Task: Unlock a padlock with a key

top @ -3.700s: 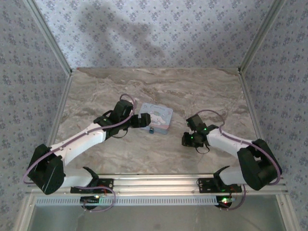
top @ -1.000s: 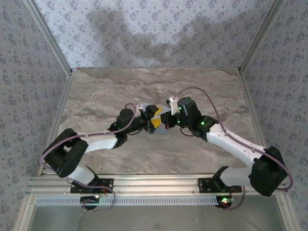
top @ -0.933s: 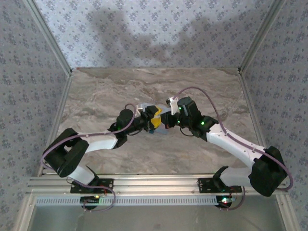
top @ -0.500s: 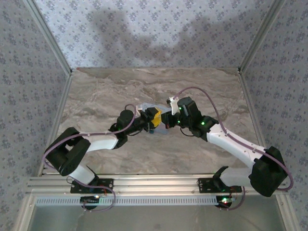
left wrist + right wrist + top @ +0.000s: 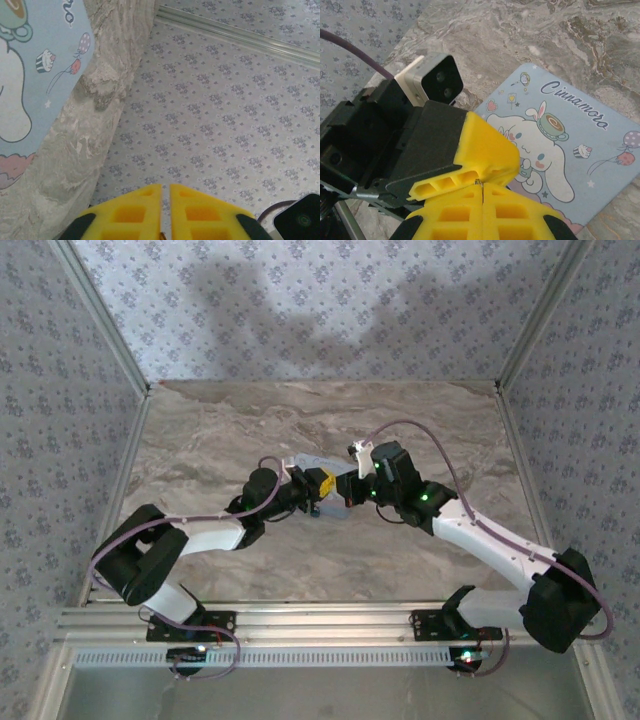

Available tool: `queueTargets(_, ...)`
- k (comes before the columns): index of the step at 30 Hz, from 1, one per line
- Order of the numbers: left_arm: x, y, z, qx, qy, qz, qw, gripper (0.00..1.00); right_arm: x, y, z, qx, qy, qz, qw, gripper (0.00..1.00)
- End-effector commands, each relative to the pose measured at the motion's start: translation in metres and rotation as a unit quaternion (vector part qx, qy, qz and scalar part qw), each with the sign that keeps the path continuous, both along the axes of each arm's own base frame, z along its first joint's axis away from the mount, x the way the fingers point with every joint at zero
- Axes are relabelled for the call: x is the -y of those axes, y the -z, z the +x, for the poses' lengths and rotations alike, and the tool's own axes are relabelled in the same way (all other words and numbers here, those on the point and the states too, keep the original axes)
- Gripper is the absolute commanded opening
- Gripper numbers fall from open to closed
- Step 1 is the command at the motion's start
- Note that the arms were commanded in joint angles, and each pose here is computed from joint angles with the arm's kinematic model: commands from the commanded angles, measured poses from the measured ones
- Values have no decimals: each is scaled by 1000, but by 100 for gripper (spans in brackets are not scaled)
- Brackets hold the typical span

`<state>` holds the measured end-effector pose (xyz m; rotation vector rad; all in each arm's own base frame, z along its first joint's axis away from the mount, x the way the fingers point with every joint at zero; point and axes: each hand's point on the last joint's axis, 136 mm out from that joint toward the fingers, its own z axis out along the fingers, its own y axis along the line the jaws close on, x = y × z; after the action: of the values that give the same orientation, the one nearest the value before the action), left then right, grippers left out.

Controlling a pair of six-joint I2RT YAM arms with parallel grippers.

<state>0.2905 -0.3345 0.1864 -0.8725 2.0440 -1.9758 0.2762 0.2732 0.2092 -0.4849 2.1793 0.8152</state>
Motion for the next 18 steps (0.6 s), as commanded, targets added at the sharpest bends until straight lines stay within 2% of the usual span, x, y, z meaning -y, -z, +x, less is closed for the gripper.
queueTargets(1, 1, -17, -5, 24, 8, -11, 1000, 5, 5, -4, -1, 7, 3, 2, 1000, 0)
queueTargets(4, -1, -17, -5, 30, 4, 0, 1000, 0, 9, -3, -2, -3, 4, 15, 1000, 1)
queueTargets(7, -6, -20, -4, 56, -1, 23, 998, 0, 14, -5, -3, -11, 0, 37, 999, 12)
queueTargets(10, -12, -32, -1, 108, -4, 64, 992, 0, 22, -12, -4, -14, -2, 77, 997, 22)
queueTargets(12, -18, -41, -1, 150, -7, 102, 983, 0, 27, -19, -5, -16, -7, 114, 993, 28)
queueTargets(15, -27, -58, -2, 219, -7, 171, 961, 0, 32, -34, -8, -10, -22, 169, 985, 37)
queueTargets(18, -34, -81, -5, 288, -11, 200, 936, 0, 29, -52, -13, 7, -43, 212, 976, 46)
